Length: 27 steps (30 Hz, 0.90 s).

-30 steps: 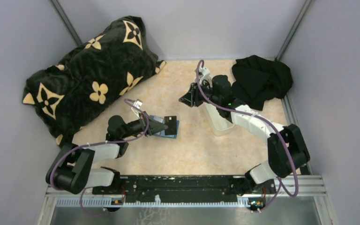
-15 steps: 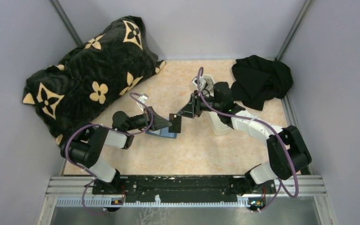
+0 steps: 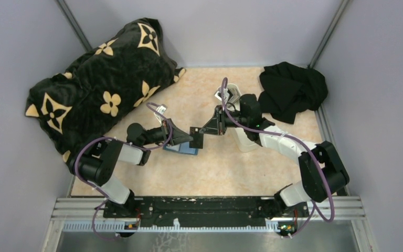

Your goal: Take the credit cards out of the card holder

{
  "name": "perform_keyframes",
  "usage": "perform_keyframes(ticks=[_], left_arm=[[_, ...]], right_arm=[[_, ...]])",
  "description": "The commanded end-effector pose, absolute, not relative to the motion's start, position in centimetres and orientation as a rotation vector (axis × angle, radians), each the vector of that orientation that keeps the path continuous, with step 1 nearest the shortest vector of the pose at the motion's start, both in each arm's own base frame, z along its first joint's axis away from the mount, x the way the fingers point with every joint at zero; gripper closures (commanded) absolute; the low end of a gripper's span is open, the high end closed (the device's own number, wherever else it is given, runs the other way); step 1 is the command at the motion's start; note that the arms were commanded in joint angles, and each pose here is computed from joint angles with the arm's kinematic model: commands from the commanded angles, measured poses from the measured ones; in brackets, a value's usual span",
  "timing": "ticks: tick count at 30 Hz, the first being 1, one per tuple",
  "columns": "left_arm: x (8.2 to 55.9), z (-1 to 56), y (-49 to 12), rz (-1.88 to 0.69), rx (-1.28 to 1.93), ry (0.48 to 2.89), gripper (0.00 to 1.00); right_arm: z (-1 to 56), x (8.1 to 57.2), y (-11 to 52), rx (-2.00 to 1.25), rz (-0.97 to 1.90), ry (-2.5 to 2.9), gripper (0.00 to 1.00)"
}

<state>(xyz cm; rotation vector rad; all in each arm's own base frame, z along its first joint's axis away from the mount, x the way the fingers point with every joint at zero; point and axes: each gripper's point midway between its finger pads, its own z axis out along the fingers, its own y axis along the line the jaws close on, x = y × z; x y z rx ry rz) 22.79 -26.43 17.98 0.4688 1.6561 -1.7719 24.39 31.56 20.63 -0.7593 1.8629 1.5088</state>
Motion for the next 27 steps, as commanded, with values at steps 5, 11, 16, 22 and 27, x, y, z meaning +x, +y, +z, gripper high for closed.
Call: perform_keyframes(ticks=[5,11,16,22,27], left_arm=[[21.9,21.6,-26.3,-1.726,0.624,1.397,0.91],[23.2,21.1,-24.7,-1.660,0.491,1.411,0.26],[24.6,20.8,-22.4,-1.553,0.349,1.444,0.16],[26.6,17.9,-20.8,-1.308,0.237,1.586,0.17],[26.4,17.9,-20.8,-1.267,0.258,1.597,0.17]], right_arm=[[23.5,24.2,32.0,-0.752,1.552,1.683,1.00],[24.2,26.9,31.5,-0.629,1.513,1.655,1.00],[23.8,33.9,28.3,-0.358,1.247,1.707,1.00],[24.4,40.6,22.7,-0.124,0.783,1.719,1.00],[25.2,45.3,19.4,-0.076,0.517,1.684,1.00]])
